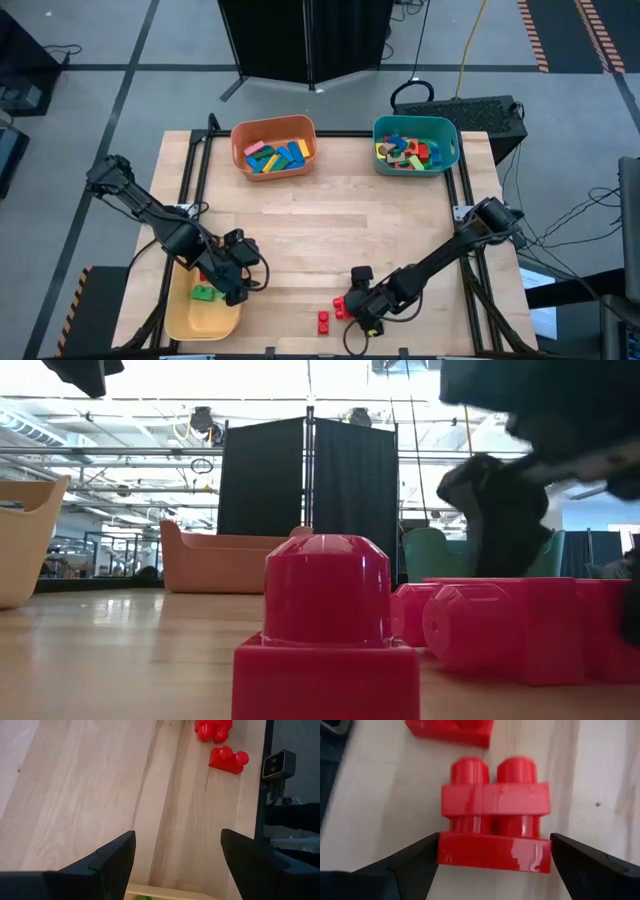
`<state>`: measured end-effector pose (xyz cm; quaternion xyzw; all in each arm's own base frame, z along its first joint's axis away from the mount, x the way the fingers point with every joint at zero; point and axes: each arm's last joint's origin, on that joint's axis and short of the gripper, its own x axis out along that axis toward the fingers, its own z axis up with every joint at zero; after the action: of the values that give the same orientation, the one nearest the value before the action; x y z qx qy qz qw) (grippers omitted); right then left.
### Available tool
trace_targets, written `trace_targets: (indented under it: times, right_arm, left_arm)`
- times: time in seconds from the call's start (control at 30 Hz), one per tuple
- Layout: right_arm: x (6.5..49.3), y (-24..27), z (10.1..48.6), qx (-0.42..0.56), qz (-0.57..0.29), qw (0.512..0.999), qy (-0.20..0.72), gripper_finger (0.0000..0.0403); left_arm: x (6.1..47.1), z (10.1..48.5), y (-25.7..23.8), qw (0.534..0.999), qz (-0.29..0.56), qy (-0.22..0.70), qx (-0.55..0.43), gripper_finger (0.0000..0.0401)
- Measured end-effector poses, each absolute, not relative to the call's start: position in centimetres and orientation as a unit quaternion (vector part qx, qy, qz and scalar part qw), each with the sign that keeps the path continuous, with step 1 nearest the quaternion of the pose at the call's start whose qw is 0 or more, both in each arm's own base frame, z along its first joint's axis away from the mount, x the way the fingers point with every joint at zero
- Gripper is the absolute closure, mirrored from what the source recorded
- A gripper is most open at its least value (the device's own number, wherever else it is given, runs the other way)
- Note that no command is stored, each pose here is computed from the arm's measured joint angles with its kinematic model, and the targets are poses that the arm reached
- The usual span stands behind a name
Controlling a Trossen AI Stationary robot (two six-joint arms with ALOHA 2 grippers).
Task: Sort blocks by size
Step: Put the red game piece into the yellow bin
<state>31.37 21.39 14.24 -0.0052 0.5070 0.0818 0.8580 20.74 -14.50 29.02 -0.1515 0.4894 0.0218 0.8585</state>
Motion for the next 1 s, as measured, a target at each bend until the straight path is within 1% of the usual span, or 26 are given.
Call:
trace_targets:
  times: [0.17,0.23,0.3,0.4,0.5,0.6,0.83,1.0]
  right_arm:
    - [31.4,21.4,13.3,-0.010,0.078,0.852,0.518,0.0048]
    - [31.4,21.4,13.3,0.000,0.069,0.850,0.522,0.0055]
    - [31.3,21.2,13.4,0.020,0.053,0.848,0.527,0.0072]
    - [31.1,21.0,13.7,0.042,0.035,0.842,0.536,0.0110]
    - [30.9,20.9,14.1,0.055,0.029,0.840,0.539,0.0150]
    - [30.8,20.9,15.1,0.069,0.028,0.844,0.530,0.0176]
    - [30.8,19.6,18.7,0.091,0.011,0.874,0.478,0.0214]
    - [31.5,18.0,19.5,0.097,-0.011,0.881,0.464,0.0219]
  left_arm:
    - [21.0,29.0,-14.2,0.858,0.029,0.488,-0.156,0.0114]
    - [21.1,29.0,-14.0,0.858,0.031,0.488,-0.158,0.0114]
    - [21.2,29.0,-13.9,0.858,0.033,0.487,-0.160,0.0114]
    - [21.4,29.1,-13.7,0.859,0.036,0.483,-0.164,0.0114]
    - [21.6,29.1,-13.6,0.862,0.035,0.478,-0.167,0.0114]
    - [21.7,29.1,-13.5,0.862,0.035,0.478,-0.166,0.0114]
    - [21.9,29.3,-13.6,0.866,0.025,0.470,-0.168,0.0114]
    - [22.1,29.5,-13.6,0.875,0.028,0.451,-0.172,0.0114]
